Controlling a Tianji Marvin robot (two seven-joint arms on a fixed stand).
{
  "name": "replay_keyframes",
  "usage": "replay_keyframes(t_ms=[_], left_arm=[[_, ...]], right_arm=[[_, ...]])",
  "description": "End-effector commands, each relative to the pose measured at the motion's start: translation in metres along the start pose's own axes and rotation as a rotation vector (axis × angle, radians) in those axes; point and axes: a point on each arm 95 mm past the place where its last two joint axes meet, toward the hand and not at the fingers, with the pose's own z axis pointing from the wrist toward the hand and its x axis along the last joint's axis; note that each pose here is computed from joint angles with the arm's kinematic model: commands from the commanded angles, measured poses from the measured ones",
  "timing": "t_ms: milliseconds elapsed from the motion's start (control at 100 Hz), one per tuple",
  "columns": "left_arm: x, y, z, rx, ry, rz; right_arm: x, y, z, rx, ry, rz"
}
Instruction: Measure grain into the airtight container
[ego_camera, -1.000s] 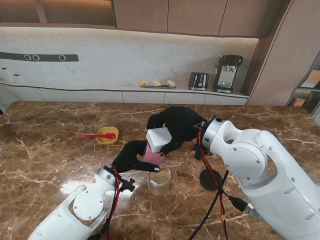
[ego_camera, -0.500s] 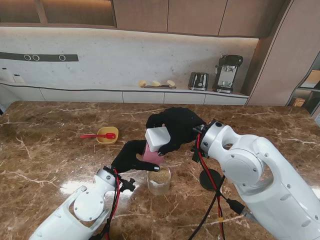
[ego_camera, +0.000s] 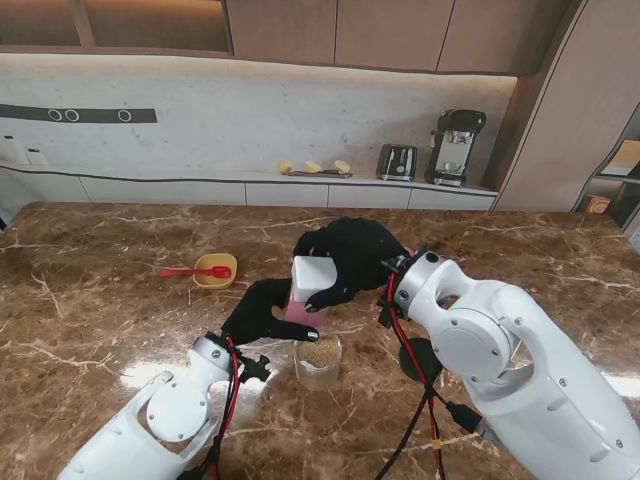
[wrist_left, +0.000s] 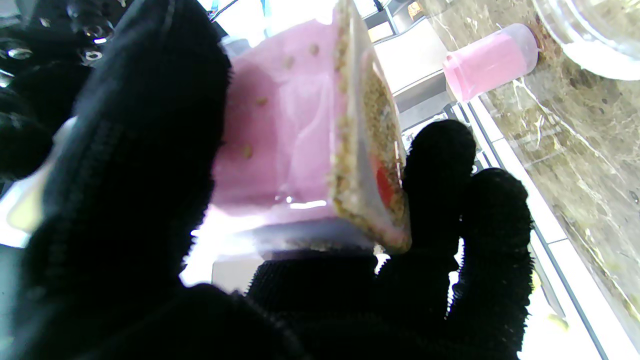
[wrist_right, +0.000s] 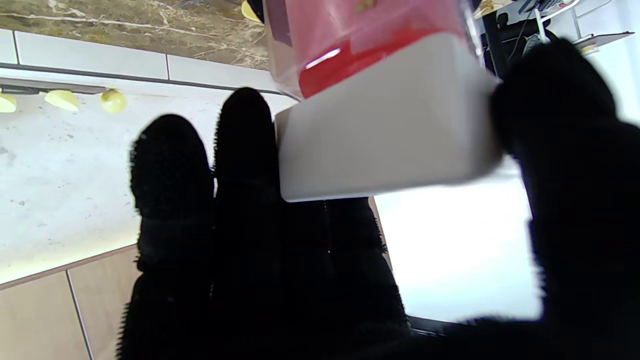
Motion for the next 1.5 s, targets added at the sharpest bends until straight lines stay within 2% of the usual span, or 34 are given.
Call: replay_keyframes(t_ms=[0,210,440,580,810,1070,1290,1490], left_arm=[[0.004,0.0,0.002,0.006,0.012,-0.004],[0.004,0.0,0.001,0.008,0.012,-0.004],[0.005,-0.001,0.0,0.014,0.014,-0.003],[0.005,-0.001,0.0,0.016,0.015,-0.003],[0.005,-0.001,-0.001,0.017,0.015,-0.003],[0.005,-0.002,-0.002,0.017,0.015,0.0],[0.005,-0.003,-0.003,0.016,0.014,0.001],[0.005,-0.003,-0.003,0.014,0.013,0.002]], right_arm=[[-0.001,-0.011,0.0,0.021,-0.014,-0.007],[0.002,-0.011,0.001,-0.044,0.013,-0.142],[0.005,-0.017,0.002,-0.078,0.005,-0.142],[0.005,-0.017,0.001,-0.097,-0.013,-0.177],[0.005,-0.016,0.001,-0.094,-0.013,-0.241],[0.005,-0.012,-0.002,-0.06,-0.022,-0.249],[0.004,-0.002,-0.006,-0.06,-0.007,-0.271],[0.005,0.023,-0.015,-0.049,0.039,-0.296]])
